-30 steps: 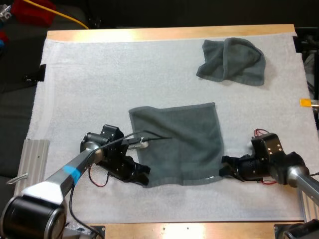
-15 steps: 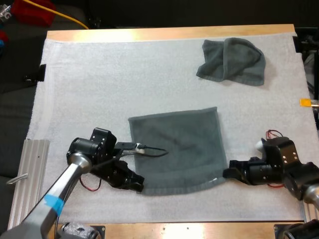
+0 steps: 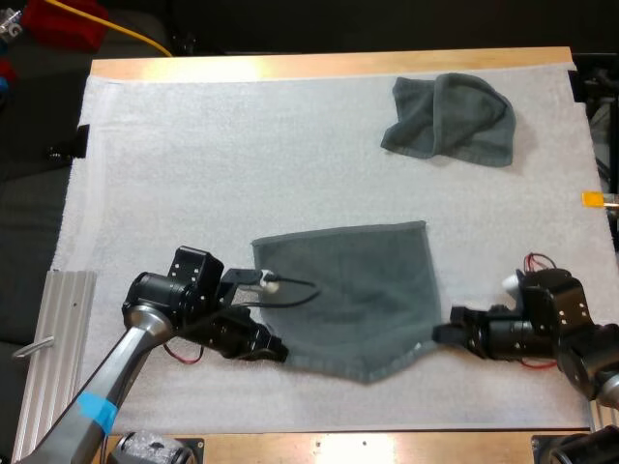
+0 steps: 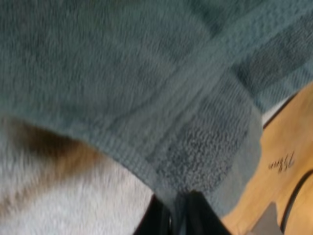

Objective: Pick towel from pile, fold and stack

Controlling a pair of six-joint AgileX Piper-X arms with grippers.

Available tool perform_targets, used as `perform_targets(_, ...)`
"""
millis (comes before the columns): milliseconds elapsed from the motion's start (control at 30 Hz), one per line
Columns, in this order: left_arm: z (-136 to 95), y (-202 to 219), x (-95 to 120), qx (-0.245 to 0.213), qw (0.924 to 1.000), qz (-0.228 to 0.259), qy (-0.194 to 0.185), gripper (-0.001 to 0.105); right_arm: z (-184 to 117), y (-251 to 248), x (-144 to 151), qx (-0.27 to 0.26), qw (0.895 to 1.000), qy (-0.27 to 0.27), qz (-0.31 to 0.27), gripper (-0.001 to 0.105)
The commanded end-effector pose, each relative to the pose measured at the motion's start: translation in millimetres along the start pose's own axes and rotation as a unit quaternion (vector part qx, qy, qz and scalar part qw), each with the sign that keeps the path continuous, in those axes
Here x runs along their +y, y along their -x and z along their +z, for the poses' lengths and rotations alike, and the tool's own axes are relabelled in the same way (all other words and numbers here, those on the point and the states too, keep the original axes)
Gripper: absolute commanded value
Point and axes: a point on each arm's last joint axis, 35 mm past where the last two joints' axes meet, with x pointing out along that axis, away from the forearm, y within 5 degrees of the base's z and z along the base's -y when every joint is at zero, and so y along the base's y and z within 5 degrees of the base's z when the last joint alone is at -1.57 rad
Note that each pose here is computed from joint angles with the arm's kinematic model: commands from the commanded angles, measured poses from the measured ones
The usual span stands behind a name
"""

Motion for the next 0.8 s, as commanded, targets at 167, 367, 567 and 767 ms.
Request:
perform_targets(167,19,15,9,-0.084,0.9948,-0.039,0.043,0.0,26,-16,3,-0.042,0.997,-0.038,0.044,0.001)
perform_targets(367,38,23,20,-0.133,0.9856,-0.082,0.064,0.0,48,-37,-3,-0.071,0.992,-0.081,0.072,0.001)
perform_targets(567,57,9,35,-0.138,0.983,-0.089,0.082,0.0,63,-54,-12,-0.111,0.983,-0.124,0.08,0.001)
perform_targets(767,75,0,45,-0.158,0.9791,-0.097,0.084,0.0,69,-69,-25,-0.132,0.978,-0.152,0.062,0.001)
